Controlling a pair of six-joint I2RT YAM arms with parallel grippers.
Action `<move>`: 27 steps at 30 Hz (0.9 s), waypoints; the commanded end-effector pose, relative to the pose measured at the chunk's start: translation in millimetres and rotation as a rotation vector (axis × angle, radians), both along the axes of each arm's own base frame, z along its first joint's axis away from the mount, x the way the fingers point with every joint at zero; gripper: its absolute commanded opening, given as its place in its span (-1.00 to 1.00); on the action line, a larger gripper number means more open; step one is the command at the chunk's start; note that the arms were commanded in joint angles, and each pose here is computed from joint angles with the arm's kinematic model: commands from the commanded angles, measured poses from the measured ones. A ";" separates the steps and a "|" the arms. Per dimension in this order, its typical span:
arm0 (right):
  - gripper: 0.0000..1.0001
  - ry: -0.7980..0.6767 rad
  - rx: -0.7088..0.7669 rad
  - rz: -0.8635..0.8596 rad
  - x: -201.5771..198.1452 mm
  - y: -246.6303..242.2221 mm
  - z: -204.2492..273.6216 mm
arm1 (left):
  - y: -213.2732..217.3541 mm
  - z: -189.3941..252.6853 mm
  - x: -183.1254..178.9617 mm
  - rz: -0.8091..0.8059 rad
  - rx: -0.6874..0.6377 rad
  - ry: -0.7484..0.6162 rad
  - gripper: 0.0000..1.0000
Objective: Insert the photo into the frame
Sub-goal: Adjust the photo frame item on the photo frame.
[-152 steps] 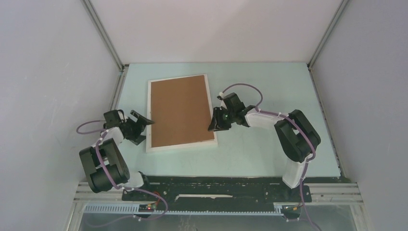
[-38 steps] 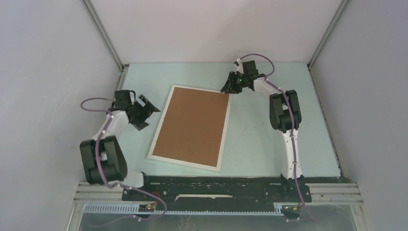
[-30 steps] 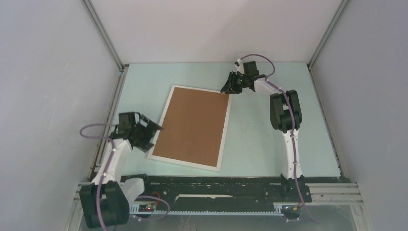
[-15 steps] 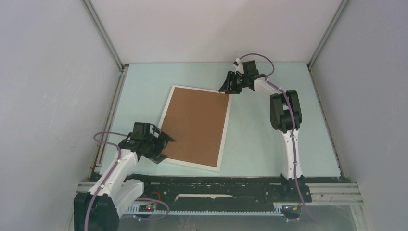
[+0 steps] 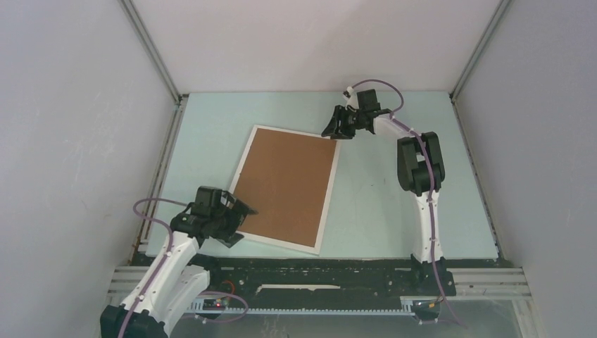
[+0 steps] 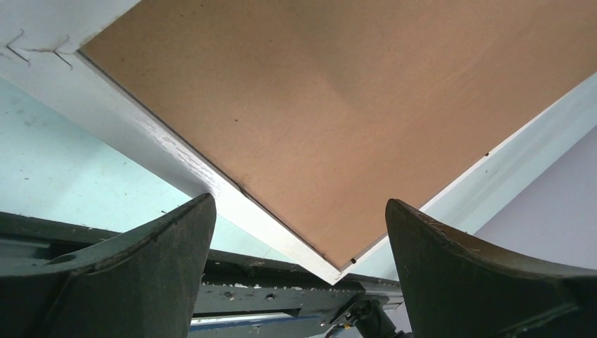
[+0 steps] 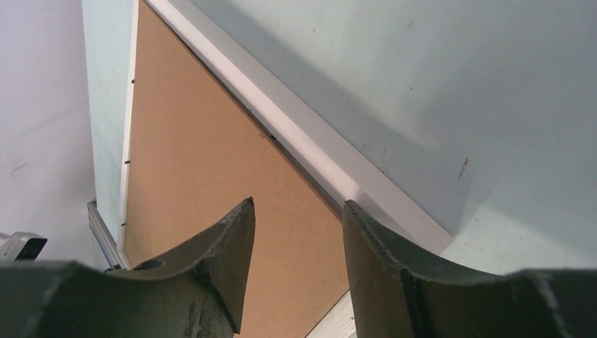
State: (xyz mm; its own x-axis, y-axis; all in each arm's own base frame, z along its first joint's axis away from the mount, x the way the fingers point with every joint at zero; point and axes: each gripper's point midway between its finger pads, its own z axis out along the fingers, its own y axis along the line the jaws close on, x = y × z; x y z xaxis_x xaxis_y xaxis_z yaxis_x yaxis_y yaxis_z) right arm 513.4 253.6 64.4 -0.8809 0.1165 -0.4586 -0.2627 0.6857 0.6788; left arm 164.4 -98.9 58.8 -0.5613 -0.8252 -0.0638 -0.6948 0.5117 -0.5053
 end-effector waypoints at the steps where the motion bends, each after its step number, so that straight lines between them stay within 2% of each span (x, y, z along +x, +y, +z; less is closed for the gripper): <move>1: 0.15 -0.057 0.083 0.029 -3.2 4.1 52.8 | -3.9 -9.7 -6.0 -0.005 -0.009 0.032 0.99; 6: 0.22 -0.053 0.085 0.016 -0.9 -3.7 52.0 | -5.9 -8.9 -14.0 -0.045 -0.004 0.052 1.00; 10: 0.23 -0.049 0.086 0.019 -2.3 -3.9 49.7 | 4.7 1.6 -19.6 -0.046 0.055 0.033 1.00; 16: 0.07 -0.023 0.082 0.018 -4.4 -4.1 37.2 | -2.3 -6.2 -30.8 -0.039 0.000 0.070 1.00; 19: 0.04 -0.015 0.078 0.014 -6.7 -4.5 29.6 | -7.5 -9.7 -20.1 -0.040 -0.021 0.047 1.00; 23: 0.09 0.002 0.073 0.007 -2.5 -4.2 17.2 | -12.7 -5.7 -0.6 -0.055 -0.026 0.001 1.00; 27: 0.14 0.001 0.060 0.002 4.4 -4.8 17.1 | -11.6 -11.5 -3.8 -0.074 -0.007 0.018 1.00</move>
State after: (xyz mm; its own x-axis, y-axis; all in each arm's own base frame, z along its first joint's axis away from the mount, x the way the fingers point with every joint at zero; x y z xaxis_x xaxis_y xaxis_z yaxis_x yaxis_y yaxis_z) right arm 506.4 251.1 67.7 -0.8992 0.1336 -0.4167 -0.2458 0.6338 0.7335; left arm 155.1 -106.7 47.9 -0.6031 -0.7971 -0.0294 -0.6962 0.5440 -0.4684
